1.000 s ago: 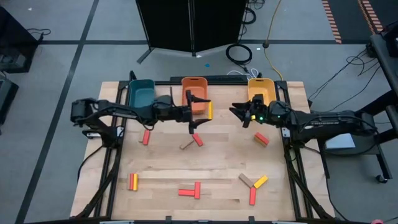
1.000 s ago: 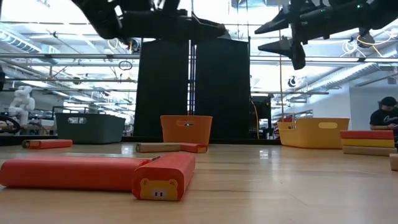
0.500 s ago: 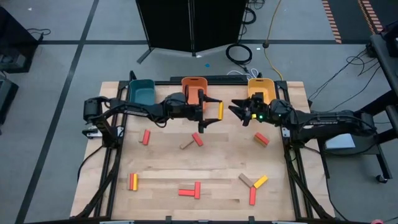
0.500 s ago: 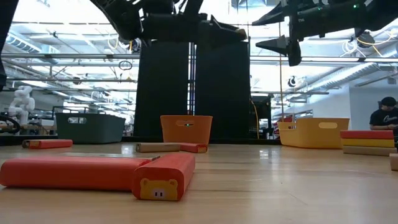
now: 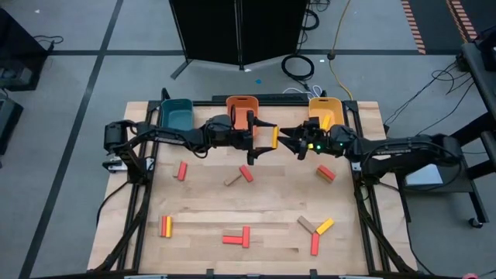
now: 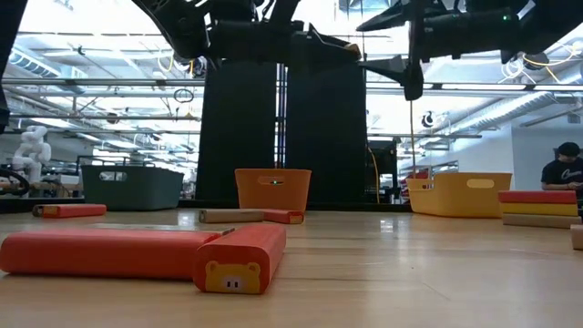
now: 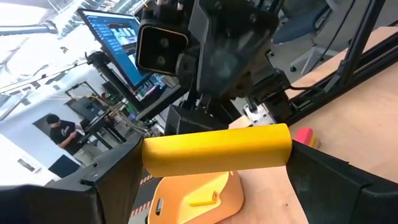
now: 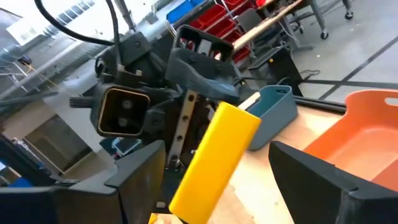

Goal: Sort blocks
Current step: Put the yellow block into the yellow bin

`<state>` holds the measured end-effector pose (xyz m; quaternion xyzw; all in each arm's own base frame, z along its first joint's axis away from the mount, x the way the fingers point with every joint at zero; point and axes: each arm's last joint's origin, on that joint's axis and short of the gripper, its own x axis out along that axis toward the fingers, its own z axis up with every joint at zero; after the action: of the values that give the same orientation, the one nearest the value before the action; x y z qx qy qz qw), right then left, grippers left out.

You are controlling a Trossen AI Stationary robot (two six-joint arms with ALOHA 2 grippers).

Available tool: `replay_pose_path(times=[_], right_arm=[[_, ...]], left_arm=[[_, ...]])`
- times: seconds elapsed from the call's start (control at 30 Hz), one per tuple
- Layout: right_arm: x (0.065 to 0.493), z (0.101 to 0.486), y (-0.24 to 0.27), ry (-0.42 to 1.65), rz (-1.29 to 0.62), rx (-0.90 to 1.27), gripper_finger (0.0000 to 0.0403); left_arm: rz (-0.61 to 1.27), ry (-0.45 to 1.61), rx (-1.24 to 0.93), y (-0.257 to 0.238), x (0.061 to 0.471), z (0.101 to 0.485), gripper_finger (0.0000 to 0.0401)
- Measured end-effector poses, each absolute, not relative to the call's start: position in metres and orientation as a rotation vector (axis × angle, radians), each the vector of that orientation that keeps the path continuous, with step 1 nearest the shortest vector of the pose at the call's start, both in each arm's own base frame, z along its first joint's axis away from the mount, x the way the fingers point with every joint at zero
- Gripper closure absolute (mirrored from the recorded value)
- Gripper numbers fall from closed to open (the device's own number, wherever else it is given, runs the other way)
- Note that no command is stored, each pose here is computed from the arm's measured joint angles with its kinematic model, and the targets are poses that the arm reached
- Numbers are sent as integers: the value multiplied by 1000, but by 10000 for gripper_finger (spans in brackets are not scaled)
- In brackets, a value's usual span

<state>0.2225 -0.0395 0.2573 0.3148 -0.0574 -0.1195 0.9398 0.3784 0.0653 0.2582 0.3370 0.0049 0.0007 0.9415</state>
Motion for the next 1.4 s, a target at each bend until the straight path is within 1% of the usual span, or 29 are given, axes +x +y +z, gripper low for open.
replay_pose_path(times=[0.3, 0.57, 0.83, 1.1, 1.23, 1.4], right_arm=[[231, 249, -41, -107, -248, 688, 122], [243, 256, -43, -108, -249, 689, 122], [261, 265, -46, 5, -291, 680, 122], [261, 266, -46, 44, -300, 637, 123], [260, 263, -46, 78, -311, 622, 143], [260, 263, -48, 85, -316, 609, 186]], left_arm=[[1, 12, 707, 65, 378, 258, 60], [11, 64, 862, 64, 378, 254, 60], [103, 132, 960, 61, 379, 253, 60], [92, 154, 994, 60, 379, 251, 60], [92, 153, 994, 60, 379, 251, 60], [92, 152, 994, 60, 379, 251, 60]])
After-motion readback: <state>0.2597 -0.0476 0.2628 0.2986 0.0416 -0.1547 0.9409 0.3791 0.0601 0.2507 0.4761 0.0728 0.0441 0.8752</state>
